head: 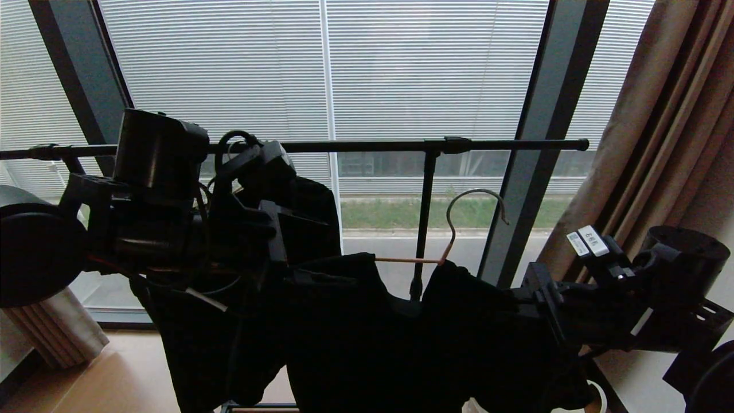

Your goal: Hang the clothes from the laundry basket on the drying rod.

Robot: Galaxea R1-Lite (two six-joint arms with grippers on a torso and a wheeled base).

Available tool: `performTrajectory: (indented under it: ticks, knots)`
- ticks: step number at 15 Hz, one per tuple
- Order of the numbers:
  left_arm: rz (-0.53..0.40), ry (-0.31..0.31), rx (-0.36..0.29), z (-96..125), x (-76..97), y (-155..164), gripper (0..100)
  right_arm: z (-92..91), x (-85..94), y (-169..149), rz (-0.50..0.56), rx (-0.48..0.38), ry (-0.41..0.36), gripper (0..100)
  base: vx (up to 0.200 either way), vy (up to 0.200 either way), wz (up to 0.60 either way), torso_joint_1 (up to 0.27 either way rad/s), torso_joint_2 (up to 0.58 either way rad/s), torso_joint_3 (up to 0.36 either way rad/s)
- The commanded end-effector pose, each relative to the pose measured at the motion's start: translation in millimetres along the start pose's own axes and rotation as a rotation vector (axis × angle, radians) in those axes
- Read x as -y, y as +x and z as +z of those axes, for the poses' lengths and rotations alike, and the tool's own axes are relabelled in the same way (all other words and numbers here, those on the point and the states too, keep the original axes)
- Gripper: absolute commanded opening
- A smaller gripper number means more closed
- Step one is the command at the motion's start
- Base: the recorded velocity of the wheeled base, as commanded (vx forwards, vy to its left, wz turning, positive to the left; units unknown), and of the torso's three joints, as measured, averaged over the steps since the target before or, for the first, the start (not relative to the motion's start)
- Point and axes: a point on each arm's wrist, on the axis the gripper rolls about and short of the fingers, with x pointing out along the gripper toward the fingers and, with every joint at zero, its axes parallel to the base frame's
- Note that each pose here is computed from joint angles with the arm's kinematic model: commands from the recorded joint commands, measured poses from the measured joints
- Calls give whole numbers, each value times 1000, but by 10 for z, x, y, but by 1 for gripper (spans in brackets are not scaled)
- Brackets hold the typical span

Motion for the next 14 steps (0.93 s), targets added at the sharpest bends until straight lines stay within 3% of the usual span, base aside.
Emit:
performTrajectory:
  ticks: [1, 3, 4, 14]
  knots:
    - [-27, -11, -27, -78, -2, 115, 100, 4, -15, -1, 6, 1, -2, 0, 0, 0, 0, 0, 0, 0]
    - [-32, -13, -32, -89, 0, 133, 100, 0, -23, -6, 6, 0, 0, 0, 0, 0, 0, 0, 0, 0]
    - [-29, -20, -41, -111, -9, 154, 0, 3, -22, -5, 6, 6, -11, 0, 0, 0, 0, 0, 0, 0]
    - [-21, -16, -41, -147, 45, 72, 0, 14, -15, -2, 4, 14, -22, 0, 0, 0, 0, 0, 0, 0]
